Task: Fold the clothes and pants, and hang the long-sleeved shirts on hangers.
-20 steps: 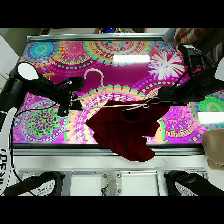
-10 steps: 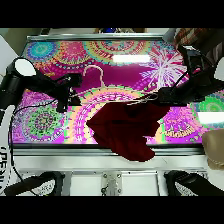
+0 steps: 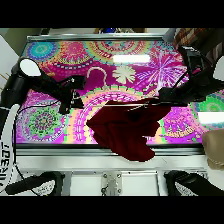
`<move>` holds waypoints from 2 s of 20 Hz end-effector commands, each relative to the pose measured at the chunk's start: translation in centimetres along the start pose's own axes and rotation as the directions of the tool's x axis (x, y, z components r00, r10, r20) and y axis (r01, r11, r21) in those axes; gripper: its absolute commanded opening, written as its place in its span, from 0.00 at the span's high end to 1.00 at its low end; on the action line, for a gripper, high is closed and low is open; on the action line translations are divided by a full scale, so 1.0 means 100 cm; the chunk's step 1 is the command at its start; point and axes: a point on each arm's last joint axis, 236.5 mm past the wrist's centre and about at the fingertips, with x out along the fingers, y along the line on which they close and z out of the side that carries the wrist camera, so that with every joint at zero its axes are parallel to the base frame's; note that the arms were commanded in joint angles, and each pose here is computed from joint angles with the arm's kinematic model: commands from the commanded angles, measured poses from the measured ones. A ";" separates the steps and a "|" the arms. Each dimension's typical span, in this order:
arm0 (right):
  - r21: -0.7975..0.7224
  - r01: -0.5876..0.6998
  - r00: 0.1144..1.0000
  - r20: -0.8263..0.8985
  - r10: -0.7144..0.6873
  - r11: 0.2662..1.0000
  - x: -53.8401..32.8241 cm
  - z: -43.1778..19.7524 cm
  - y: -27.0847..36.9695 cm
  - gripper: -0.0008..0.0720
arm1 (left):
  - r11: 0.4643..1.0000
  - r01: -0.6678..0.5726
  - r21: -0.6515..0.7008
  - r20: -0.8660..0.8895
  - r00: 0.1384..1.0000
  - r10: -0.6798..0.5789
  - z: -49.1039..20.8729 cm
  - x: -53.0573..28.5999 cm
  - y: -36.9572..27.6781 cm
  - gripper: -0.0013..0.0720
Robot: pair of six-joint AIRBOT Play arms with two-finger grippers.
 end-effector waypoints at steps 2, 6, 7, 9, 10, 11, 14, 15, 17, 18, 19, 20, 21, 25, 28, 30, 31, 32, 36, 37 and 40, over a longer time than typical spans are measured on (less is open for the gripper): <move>-0.001 -0.001 1.000 0.007 0.001 1.000 0.000 0.002 0.001 0.97 | 1.000 0.028 0.009 0.001 1.000 -0.028 0.004 0.023 0.007 0.96; -0.009 -0.004 1.000 0.010 0.004 1.000 -0.001 0.002 0.001 0.97 | 1.000 0.016 -0.008 0.005 1.000 -0.016 0.000 0.030 0.016 0.96; -0.009 -0.006 1.000 0.010 0.006 1.000 -0.001 0.002 0.002 0.97 | 1.000 0.011 -0.007 0.010 1.000 -0.011 0.001 0.030 0.017 0.96; -0.015 -0.011 1.000 0.022 0.011 1.000 -0.001 0.005 0.004 0.97 | 1.000 0.013 -0.010 0.055 0.998 -0.012 0.011 0.029 0.017 0.96; -0.021 -0.016 0.999 0.034 0.017 1.000 -0.001 0.007 0.006 0.97 | 1.000 0.014 -0.006 0.056 0.998 -0.014 0.012 0.030 0.017 0.96; -0.035 -0.025 0.998 0.049 0.027 0.999 -0.001 0.010 0.012 0.97 | 1.000 0.015 -0.005 0.053 0.999 -0.014 0.011 0.030 0.017 0.96; -0.085 -0.058 0.993 0.099 0.066 0.995 -0.002 0.017 0.033 0.97 | 1.000 0.015 -0.005 0.054 0.998 -0.015 0.012 0.030 0.016 0.96; -0.098 -0.068 0.990 0.116 0.079 0.993 -0.003 0.020 0.039 0.97 | 1.000 0.018 -0.005 0.054 0.998 -0.018 0.011 0.030 0.016 0.96; -0.121 -0.088 0.983 0.148 0.106 0.989 -0.005 0.025 0.051 0.97 | 1.000 0.020 -0.007 0.053 0.998 -0.019 0.011 0.030 0.015 0.96; -0.133 -0.096 0.980 0.162 0.117 0.987 -0.006 0.027 0.056 0.97 | 1.000 0.021 -0.007 0.054 0.998 -0.021 0.011 0.031 0.015 0.96; -0.142 -0.106 0.976 0.177 0.130 0.984 -0.007 0.029 0.062 0.97 | 1.000 0.027 -0.013 0.058 0.998 -0.026 0.010 0.033 0.014 0.96; -0.153 -0.116 0.971 0.192 0.144 0.981 -0.008 0.032 0.067 0.97 | 0.999 0.040 -0.022 0.070 0.997 -0.038 0.010 0.038 0.011 0.96; -0.163 -0.124 0.966 0.205 0.156 0.979 -0.009 0.034 0.072 0.97 | 0.998 0.056 -0.035 0.088 0.995 -0.053 0.010 0.044 0.007 0.96; -0.193 -0.156 0.951 0.235 0.200 0.969 -0.011 0.037 0.093 0.97 | 0.995 0.083 -0.055 0.143 0.987 -0.074 0.011 0.062 -0.001 0.96; -0.218 -0.166 0.952 0.217 0.214 0.962 -0.006 0.032 0.107 0.97 | 0.994 0.082 -0.072 0.175 0.982 -0.068 0.015 0.066 -0.001 0.96; -0.232 -0.174 0.953 0.206 0.223 0.957 0.001 0.032 0.118 0.97 | 0.994 0.083 -0.071 0.174 0.982 -0.070 0.015 0.066 -0.001 0.96; -0.246 -0.185 0.947 0.215 0.240 0.951 0.002 0.033 0.127 0.97 | 0.994 0.088 -0.071 0.174 0.982 -0.074 0.015 0.066 -0.002 0.96; -0.254 -0.200 0.939 0.226 0.260 0.946 0.003 0.035 0.136 0.97 | 0.994 0.089 -0.071 0.174 0.982 -0.076 0.015 0.066 -0.002 0.95; -0.305 -0.250 0.909 0.253 0.331 0.919 0.007 0.038 0.175 0.97 | 0.993 0.090 -0.071 0.174 0.982 -0.076 0.015 0.066 -0.003 0.95; -0.314 -0.256 0.906 0.251 0.340 0.914 0.010 0.037 0.182 0.97 | 0.993 0.090 -0.071 0.174 0.982 -0.077 0.015 0.066 -0.003 0.95; -0.340 -0.269 0.898 0.249 0.362 0.901 0.014 0.034 0.197 0.97 | 0.993 0.101 -0.069 0.174 0.981 -0.087 0.015 0.066 -0.005 0.95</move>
